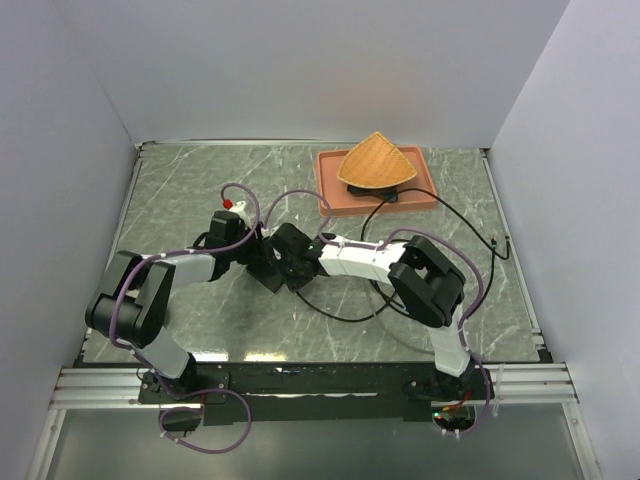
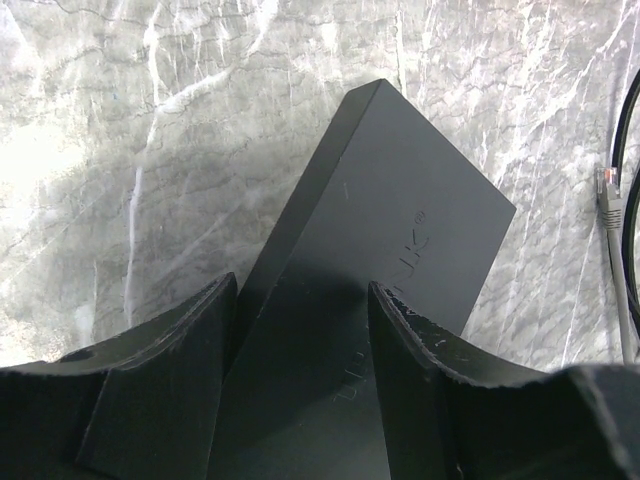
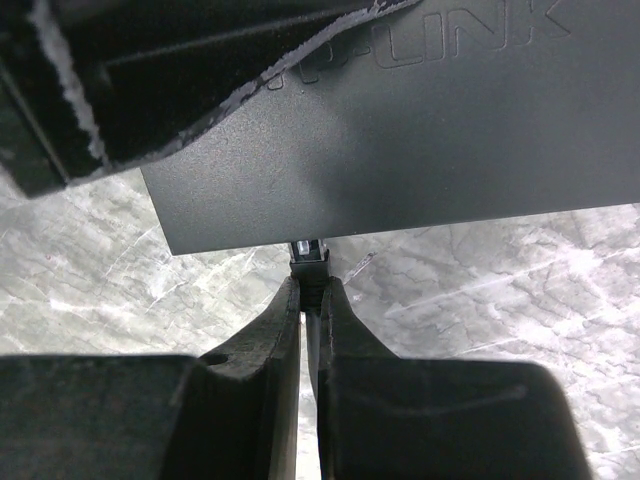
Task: Insert the plug into the switch port
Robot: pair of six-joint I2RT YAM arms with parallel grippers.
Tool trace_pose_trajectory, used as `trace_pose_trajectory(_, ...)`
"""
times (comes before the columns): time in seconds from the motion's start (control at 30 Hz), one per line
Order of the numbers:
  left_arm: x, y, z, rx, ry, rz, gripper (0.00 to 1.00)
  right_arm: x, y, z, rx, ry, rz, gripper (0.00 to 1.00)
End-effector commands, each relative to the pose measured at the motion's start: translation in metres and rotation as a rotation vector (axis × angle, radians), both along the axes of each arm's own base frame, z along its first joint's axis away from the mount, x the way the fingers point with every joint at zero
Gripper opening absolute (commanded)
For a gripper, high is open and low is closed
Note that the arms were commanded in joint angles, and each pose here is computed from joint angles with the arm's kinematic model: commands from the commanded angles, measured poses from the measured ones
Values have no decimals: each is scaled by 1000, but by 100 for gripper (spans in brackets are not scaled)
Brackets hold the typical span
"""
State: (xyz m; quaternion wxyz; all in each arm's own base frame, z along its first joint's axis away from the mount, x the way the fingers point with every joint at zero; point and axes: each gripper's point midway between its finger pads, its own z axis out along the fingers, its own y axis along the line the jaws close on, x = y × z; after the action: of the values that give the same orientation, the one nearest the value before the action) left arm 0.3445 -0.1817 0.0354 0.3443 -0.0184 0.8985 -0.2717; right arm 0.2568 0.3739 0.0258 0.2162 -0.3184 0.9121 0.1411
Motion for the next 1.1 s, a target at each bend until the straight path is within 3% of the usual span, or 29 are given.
trace_pose_trajectory(0.0,-89,-48,-13,-142,283,-225,58,87,83,112,434,-314,-82,0)
trace_pose_trajectory(0.27,-75,-40,-11,-81,258,-165,62,70,65,95,386,-263,-70,0)
trace_pose_trajectory(0.4,-56,-36,0,-57,226,-114,64,52,53,83,373,-217,-51,20)
trace_pose_trajectory(0.7,-25,-9,19,21,182,21,82,22,13,50,290,-142,-71,47)
trace_pose_trajectory(0.8,-14,6,28,58,153,89,94,17,2,50,264,-147,-87,60)
trace_pose_trajectory(1.03,9,29,82,81,9,200,99,17,-22,81,253,-232,-111,99)
trace_pose_trajectory(1.07,12,29,92,72,-17,205,100,17,-24,86,257,-245,-113,99)
